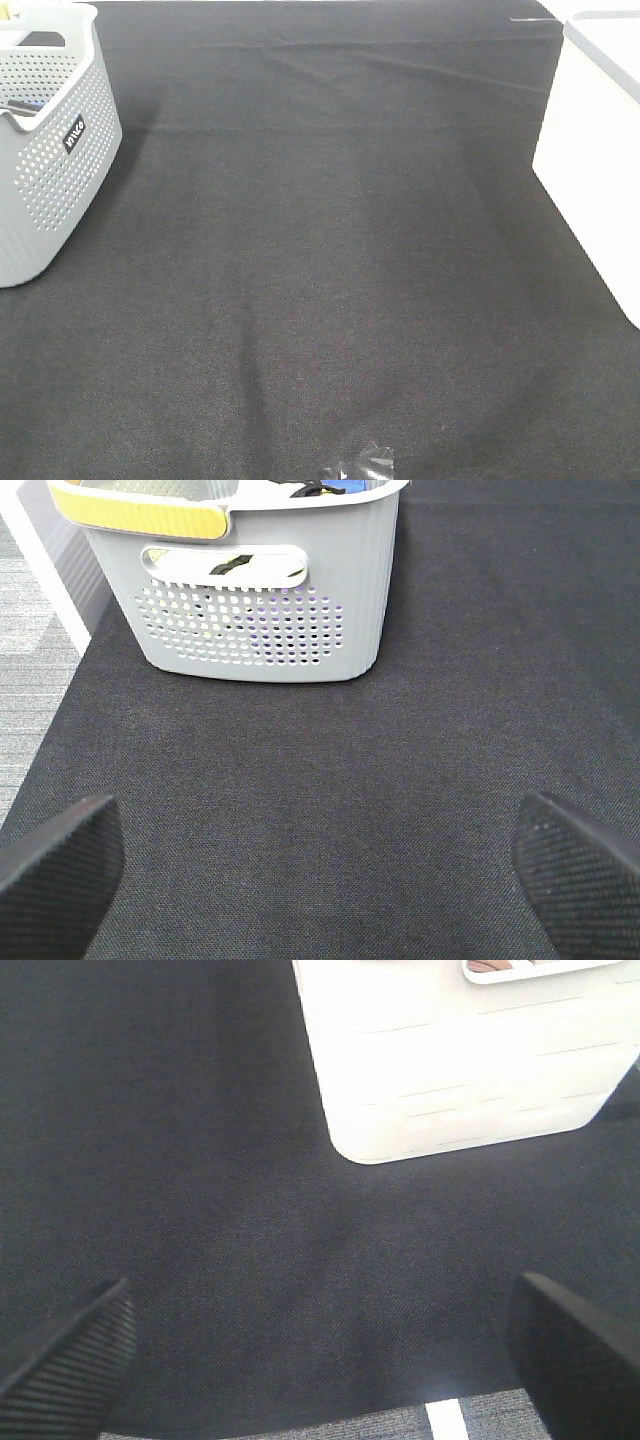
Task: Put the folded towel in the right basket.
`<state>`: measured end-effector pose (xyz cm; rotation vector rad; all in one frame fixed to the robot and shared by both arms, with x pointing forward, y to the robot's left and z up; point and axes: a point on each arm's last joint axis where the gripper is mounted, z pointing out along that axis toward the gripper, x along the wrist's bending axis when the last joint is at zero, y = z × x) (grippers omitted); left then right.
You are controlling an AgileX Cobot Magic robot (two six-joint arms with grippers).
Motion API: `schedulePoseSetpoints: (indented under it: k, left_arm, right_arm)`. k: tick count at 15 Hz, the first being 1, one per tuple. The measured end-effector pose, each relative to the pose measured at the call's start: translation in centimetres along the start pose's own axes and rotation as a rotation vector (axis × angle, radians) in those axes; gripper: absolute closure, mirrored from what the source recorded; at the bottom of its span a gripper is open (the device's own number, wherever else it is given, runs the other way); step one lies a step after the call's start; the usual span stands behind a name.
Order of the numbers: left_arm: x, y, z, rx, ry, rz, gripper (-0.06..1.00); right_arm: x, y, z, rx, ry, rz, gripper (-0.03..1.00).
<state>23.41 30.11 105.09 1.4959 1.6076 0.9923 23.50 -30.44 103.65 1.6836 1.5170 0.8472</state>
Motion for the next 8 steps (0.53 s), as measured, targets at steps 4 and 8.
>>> schedulePoseSetpoints:
  k: [4,8]
  left_arm:
    - [0.0,0.0,0.0,0.0,0.0,0.0,-0.04]
    - [0.0,0.0,0.0,0.0,0.0,0.0,-0.04]
  right_arm:
    - [0.0,0.0,0.0,0.0,0.0,0.0,0.0]
    - [0.0,0.0,0.0,0.0,0.0,0.0,0.0]
